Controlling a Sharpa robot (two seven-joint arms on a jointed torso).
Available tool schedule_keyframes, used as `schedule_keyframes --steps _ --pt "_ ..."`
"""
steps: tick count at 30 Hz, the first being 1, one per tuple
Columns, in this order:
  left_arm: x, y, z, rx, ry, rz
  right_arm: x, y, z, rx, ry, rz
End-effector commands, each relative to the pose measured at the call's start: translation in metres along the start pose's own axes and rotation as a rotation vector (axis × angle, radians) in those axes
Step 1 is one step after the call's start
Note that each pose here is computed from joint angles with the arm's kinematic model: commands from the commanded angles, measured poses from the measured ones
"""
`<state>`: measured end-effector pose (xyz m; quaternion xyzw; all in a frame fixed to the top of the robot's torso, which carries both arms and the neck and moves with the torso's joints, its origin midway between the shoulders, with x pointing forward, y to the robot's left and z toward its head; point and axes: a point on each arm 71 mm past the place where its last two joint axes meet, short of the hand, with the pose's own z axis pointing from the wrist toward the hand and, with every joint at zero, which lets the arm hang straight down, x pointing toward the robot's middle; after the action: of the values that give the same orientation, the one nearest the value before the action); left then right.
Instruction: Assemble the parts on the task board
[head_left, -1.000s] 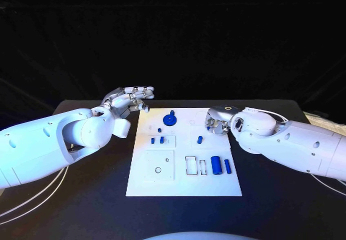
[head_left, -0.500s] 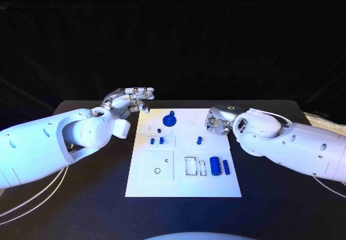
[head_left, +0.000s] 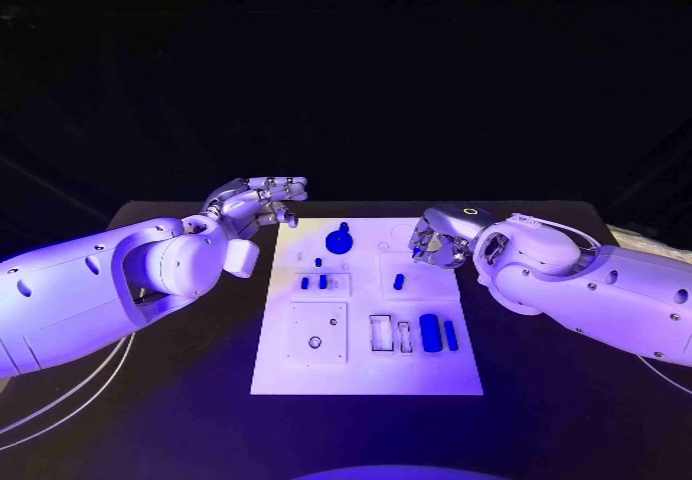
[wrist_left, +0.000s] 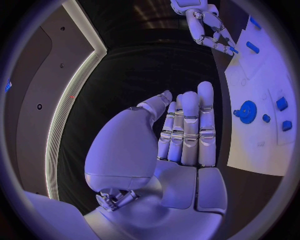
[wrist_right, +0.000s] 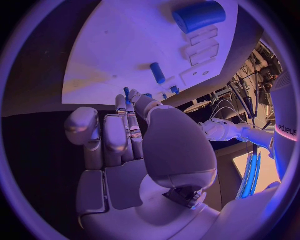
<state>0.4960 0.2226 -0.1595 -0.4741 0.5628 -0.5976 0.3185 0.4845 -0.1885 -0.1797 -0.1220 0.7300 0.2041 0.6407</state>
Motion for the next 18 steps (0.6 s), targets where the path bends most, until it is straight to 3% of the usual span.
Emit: schedule_keyframes --steps 1,12,18 --pt "0.002 -0.0006 0.0003 0.003 0.02 -0.001 -0.004 0.015 -0.003 -0.041 -0.032 0.035" --pt "0.0034 -0.0001 0.001 0.002 0.024 -0.002 -0.003 0.078 -0.005 -0.212 -0.041 0.101" --pt "0.0061 0.0002 0.0012 0.001 0.032 -0.003 0.014 0.099 -0.001 -0.265 -0.005 0.127"
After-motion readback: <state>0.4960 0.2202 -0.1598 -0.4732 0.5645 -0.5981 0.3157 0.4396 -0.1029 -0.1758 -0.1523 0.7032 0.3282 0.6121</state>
